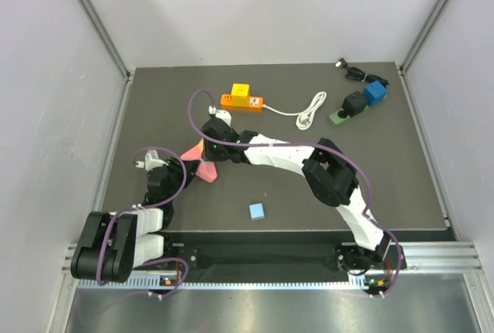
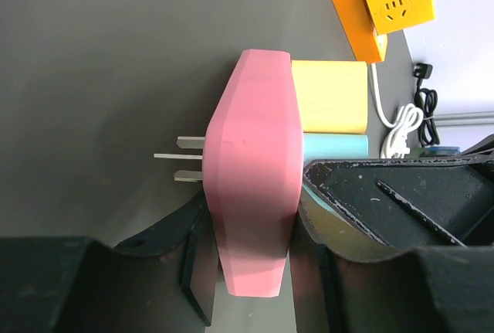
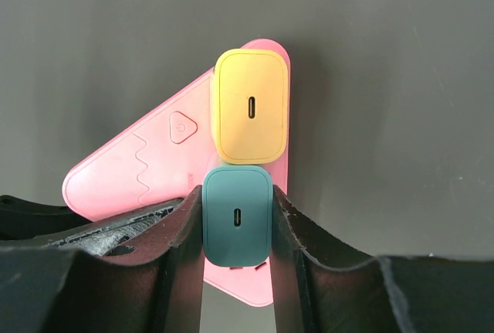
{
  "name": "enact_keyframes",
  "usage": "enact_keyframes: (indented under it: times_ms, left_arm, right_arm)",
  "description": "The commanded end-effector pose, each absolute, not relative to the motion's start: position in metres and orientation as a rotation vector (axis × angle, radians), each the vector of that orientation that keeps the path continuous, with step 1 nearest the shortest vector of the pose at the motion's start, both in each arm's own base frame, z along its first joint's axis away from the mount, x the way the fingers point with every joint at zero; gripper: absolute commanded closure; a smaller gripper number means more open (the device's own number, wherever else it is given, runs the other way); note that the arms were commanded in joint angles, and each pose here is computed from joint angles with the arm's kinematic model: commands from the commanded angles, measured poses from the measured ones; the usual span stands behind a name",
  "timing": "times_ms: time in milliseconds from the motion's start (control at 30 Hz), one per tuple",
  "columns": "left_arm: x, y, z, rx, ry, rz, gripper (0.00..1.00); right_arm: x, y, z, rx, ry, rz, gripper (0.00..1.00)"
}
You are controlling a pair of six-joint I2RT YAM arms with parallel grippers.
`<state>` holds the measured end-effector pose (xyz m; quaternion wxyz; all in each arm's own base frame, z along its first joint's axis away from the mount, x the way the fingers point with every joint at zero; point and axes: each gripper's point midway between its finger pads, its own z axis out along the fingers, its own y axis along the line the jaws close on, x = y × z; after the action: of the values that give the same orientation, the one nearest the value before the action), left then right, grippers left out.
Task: Pull the plug off the socket
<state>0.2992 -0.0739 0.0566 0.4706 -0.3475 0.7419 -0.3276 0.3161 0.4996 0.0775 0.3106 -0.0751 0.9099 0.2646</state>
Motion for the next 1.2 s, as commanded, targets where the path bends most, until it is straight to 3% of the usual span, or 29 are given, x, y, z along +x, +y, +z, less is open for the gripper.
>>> enact_keyframes:
  times_ms: [0,267,767,1167]
  left_arm:
    - [0.275,-0.059,0.009,-0.966,1.964,-0.639,1.0]
    - [0.277,-0.057,0.009,-0.985,1.96,-0.602,1.0]
    - [0.277,-0.058,0.009,-0.974,1.956,-0.568,1.0]
    - [0.275,-0.063,0.011,-0.893,1.971,-0.582,1.0]
  right_arm:
    - [0.326,0.501,0.166,-0.11,2.229,0.809,1.0]
    - [0.329,0.467,0.193,0.125,2.015,0.907,1.0]
    - [0.321,0.473,0.158,0.049,2.181,0.87,1.0]
    - [0.302,0.404,0.16,-0.361,2.21,0.775,1.0]
